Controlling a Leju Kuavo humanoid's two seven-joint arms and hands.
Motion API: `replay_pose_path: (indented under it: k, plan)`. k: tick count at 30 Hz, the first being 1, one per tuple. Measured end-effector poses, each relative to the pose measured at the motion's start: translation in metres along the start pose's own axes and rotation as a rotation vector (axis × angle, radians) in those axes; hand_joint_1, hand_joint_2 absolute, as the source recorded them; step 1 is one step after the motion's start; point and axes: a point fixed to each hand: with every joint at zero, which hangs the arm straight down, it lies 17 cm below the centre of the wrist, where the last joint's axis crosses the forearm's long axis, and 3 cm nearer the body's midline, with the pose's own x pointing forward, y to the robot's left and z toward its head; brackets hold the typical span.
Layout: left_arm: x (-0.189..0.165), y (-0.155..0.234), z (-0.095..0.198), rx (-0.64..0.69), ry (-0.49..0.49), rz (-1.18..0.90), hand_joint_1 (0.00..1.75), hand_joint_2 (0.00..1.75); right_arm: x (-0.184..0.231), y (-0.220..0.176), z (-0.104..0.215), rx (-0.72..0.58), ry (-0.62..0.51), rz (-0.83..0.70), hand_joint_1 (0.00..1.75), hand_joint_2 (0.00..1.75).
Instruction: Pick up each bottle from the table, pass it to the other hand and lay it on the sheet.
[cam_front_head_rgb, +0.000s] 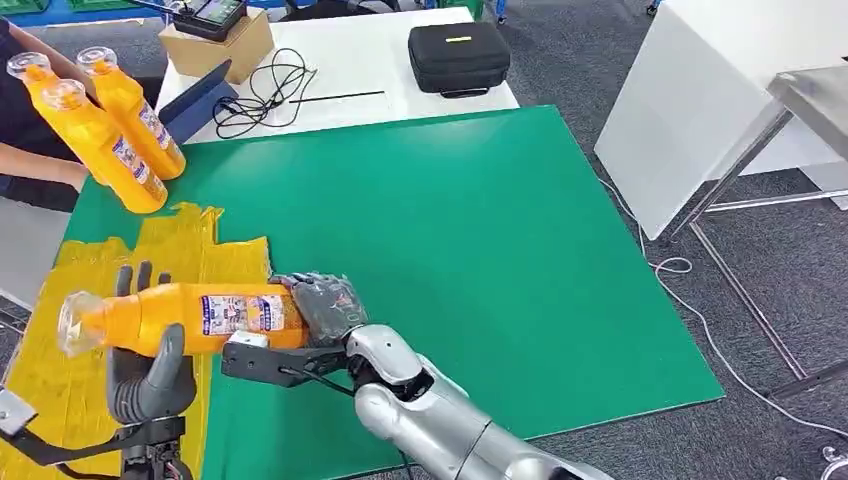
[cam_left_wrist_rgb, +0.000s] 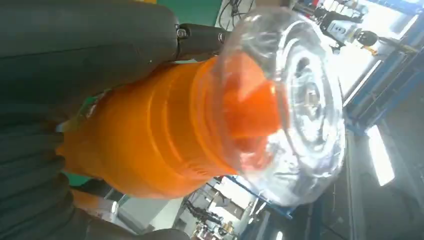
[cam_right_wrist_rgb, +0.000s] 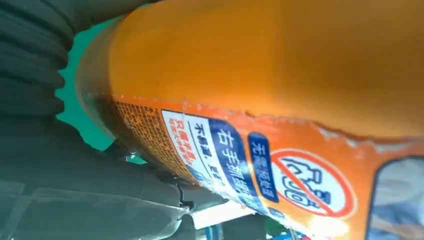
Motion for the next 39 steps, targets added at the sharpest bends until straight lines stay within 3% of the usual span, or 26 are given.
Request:
replay_pose_path:
  k: [15,29,39]
  plan:
    - [0.008,0.005,0.000,0.014,-0.019,-0.009,0.00,1.75,0.007,0.001,0.003,-0.003,-0.021,0.005,1.75,1.75]
    - [0.015,0.022,0.010,0.040,-0.019,0.077,0.00,1.75,0.026,0.004,0.008,-0.002,-0.099,0.156,1.75,1.75]
    - [0.010,0.017,0.010,-0.001,0.003,0.121,0.00,1.75,0.026,-0.006,0.005,-0.034,-0.096,0.151,1.75,1.75]
